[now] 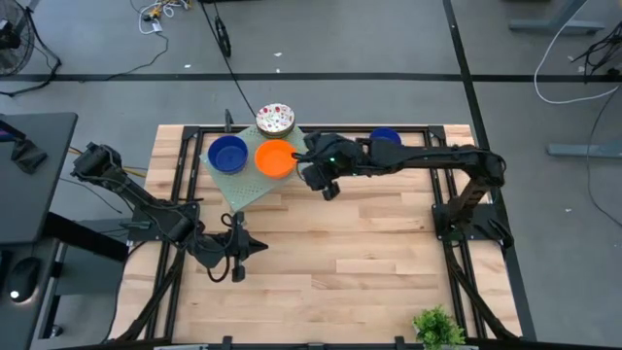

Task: Pick & Place Mini bowls
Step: Stack the blue bowl on the blue bowls on the shelf

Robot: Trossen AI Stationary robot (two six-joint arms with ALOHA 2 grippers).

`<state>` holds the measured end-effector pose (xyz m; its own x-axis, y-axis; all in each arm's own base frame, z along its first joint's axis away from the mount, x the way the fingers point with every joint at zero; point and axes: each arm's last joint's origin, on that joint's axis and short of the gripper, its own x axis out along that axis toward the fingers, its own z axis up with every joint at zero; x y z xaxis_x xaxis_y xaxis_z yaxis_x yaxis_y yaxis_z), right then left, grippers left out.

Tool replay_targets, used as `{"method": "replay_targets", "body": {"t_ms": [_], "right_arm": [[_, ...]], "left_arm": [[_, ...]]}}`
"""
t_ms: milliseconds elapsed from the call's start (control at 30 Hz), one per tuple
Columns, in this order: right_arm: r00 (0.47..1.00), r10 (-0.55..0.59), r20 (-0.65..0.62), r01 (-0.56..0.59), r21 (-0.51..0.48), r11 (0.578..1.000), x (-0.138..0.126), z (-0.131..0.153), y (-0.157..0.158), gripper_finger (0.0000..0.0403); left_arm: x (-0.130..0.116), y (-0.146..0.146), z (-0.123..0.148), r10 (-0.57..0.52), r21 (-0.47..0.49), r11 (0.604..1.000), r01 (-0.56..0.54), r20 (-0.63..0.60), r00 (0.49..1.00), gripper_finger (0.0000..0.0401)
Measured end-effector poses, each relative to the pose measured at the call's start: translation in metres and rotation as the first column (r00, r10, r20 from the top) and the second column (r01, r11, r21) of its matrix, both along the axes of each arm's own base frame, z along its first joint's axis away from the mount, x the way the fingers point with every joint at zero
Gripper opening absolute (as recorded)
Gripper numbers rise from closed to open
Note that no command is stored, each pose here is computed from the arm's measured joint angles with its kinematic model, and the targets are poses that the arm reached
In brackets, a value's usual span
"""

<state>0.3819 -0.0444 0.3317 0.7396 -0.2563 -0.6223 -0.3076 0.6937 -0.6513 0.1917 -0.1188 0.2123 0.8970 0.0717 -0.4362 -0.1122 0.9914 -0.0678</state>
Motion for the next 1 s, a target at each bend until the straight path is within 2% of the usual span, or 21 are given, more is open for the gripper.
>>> {"method": "replay_targets", "body": {"t_ms": [133,267,367,467,567,633,733,800,900,1000], "right_arm": [[0.987,-0.105,-0.122,0.12,0.129,0.984,-0.034,0.011,0.002,0.0158],[0.948,-0.183,-0.261,0.258,0.289,0.922,-0.066,0.011,-0.011,0.015],[0.913,-0.27,-0.305,0.372,0.356,0.857,-0.082,-0.005,-0.03,0.0142],[0.867,-0.384,-0.319,0.484,0.355,0.8,-0.097,-0.035,-0.051,0.0132],[0.775,-0.54,-0.328,0.628,0.305,0.716,-0.112,-0.071,-0.075,0.0122],[0.697,-0.643,-0.317,0.717,0.295,0.632,-0.122,-0.09,-0.091,0.0117],[0.55,-0.768,-0.328,0.826,0.349,0.442,-0.137,-0.107,-0.116,0.0116],[0.473,-0.812,-0.342,0.864,0.361,0.351,-0.146,-0.114,-0.129,0.0123],[0.411,-0.84,-0.354,0.888,0.364,0.281,-0.155,-0.122,-0.142,0.0145],[0.39,-0.848,-0.358,0.893,0.371,0.254,-0.158,-0.128,-0.149,0.0171]], "left_arm": [[0.0,0.0,0.0,-0.006,-0.004,1.0,0.006,-0.002,1.0,0.0016],[0.0,0.0,0.0,-0.012,-0.007,1.0,0.012,-0.004,1.0,0.0016],[0.0,0.0,0.0,-0.009,-0.013,1.0,0.009,-0.003,1.0,0.0016],[0.0,0.0,0.0,-0.009,-0.014,1.0,0.008,-0.003,1.0,0.0016],[0.0,0.0,0.0,-0.008,-0.015,1.0,0.008,-0.003,1.0,0.0016],[0.0,0.0,0.0,-0.008,-0.014,1.0,0.008,-0.003,1.0,0.0016],[0.0,0.0,0.0,0.001,-0.005,1.0,-0.001,0.001,1.0,0.0016],[0.0,0.0,0.0,0.006,-0.001,1.0,-0.006,0.004,1.0,0.0016],[0.0,0.0,0.0,0.007,-0.001,1.0,-0.007,0.004,1.0,0.0016],[0.0,0.0,0.0,0.008,-0.001,1.0,-0.008,0.005,1.0,0.0016]]}}
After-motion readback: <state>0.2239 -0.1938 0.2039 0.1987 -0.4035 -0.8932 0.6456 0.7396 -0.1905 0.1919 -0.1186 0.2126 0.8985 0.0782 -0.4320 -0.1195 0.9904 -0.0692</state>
